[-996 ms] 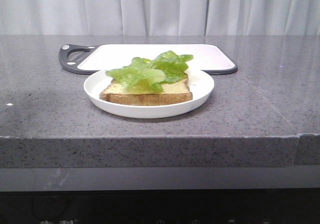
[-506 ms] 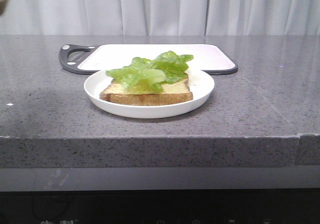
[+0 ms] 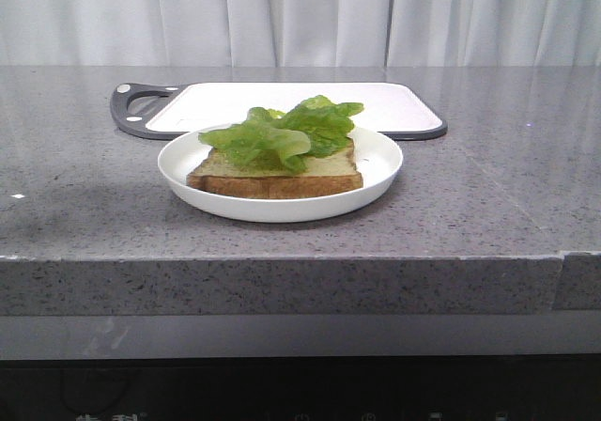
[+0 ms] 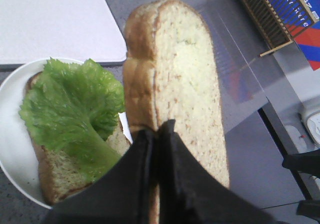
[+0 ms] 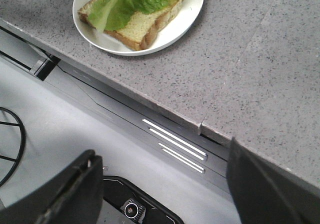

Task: Left arm grabs bread, right arm adds lettuce
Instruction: 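Lower the held bread slice onto the lettuce with the left gripper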

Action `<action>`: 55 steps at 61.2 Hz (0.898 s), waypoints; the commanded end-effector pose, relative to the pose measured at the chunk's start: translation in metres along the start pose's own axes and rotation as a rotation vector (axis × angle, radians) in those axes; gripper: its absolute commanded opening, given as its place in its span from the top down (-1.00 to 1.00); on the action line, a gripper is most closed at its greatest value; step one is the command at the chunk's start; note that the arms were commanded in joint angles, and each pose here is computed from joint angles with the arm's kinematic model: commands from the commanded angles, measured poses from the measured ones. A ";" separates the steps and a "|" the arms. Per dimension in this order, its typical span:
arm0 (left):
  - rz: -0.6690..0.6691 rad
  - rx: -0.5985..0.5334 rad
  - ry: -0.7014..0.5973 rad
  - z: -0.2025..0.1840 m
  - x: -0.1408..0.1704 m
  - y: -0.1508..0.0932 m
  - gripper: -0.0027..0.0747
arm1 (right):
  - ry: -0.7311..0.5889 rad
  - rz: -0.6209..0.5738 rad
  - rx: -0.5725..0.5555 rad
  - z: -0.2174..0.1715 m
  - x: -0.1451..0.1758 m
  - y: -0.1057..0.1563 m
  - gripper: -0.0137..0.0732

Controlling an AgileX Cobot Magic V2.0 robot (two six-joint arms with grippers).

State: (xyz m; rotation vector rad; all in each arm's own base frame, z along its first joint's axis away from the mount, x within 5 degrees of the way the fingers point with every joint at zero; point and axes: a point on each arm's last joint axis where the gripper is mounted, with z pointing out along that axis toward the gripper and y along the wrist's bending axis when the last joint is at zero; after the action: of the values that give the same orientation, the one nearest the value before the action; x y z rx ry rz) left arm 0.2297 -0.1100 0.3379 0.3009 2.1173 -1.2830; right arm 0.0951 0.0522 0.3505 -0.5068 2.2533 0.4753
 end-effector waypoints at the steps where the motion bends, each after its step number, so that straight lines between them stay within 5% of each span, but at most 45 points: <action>1: -0.039 0.077 -0.026 0.016 -0.013 -0.002 0.98 | -0.079 0.005 0.005 -0.006 -0.009 0.001 -0.54; 17: -0.152 0.092 0.104 0.069 -0.023 0.042 0.98 | -0.079 0.005 0.006 -0.006 -0.009 0.001 -0.54; 36: -0.233 0.089 0.173 0.089 -0.015 0.068 0.96 | -0.078 0.001 0.012 -0.006 -0.009 0.001 -0.54; 42: -0.235 0.089 0.174 0.089 -0.015 0.068 0.66 | -0.078 0.001 0.012 -0.006 -0.009 0.001 -0.54; 51: -0.234 0.096 0.182 0.089 -0.014 0.067 -0.14 | -0.082 0.001 0.013 -0.006 -0.010 0.001 -0.54; 55: -0.228 0.098 0.182 0.088 -0.015 0.066 -0.32 | -0.082 0.001 0.013 -0.006 -0.010 0.001 -0.54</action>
State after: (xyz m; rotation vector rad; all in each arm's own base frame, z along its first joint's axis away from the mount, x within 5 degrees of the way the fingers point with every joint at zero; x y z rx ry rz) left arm 0.3131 -0.1459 0.2447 0.2015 2.3972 -1.4583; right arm 0.0953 0.0518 0.3503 -0.5081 2.2542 0.4686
